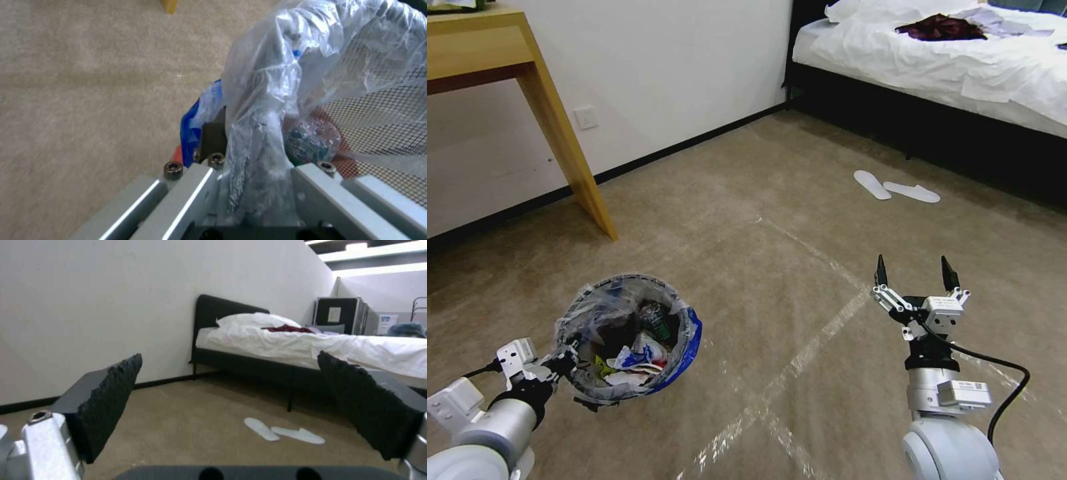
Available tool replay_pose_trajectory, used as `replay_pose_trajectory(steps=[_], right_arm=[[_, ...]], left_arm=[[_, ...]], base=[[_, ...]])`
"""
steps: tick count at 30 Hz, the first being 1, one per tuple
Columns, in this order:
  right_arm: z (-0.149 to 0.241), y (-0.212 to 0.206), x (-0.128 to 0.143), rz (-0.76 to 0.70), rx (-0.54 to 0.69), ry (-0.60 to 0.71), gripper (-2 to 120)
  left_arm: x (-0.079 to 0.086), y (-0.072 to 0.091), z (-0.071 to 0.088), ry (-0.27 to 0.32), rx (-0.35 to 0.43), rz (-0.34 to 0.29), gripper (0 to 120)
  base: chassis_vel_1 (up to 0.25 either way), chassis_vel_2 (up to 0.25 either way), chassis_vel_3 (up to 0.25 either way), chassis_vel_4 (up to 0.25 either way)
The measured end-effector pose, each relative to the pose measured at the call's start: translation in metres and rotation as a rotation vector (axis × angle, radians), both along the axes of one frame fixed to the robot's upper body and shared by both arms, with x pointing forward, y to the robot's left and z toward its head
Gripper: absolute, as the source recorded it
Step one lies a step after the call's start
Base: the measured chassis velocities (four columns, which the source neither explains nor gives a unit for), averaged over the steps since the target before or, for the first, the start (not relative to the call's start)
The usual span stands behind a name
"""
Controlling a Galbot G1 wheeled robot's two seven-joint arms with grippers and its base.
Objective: Pick up the trash bin and place the garbage on the floor into it.
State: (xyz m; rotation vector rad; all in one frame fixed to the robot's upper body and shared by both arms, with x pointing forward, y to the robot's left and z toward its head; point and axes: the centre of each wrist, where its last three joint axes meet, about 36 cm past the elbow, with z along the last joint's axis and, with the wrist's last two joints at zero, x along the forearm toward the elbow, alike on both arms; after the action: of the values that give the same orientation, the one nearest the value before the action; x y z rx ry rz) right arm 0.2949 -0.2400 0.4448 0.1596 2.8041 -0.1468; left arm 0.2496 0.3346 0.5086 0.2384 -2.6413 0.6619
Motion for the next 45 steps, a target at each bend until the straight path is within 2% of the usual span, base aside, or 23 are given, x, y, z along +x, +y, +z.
replay_pose_trajectory(steps=[21,45], right_arm=[[-0.0073,0.0023,0.0075,0.005,-0.001,0.011,100],[-0.0096,0.0024,0.0081,0.003,-0.006,0.016,100]], left_arm=[[0.0056,0.0052,-0.0032,-0.002,-0.003,0.003,1],[0.0045,0.0043,-0.0031,0.003,-0.003,0.002,1]], base=[[-0.192,0.194,0.196,-0.196],[-0.207,0.215,0.21,-0.22]])
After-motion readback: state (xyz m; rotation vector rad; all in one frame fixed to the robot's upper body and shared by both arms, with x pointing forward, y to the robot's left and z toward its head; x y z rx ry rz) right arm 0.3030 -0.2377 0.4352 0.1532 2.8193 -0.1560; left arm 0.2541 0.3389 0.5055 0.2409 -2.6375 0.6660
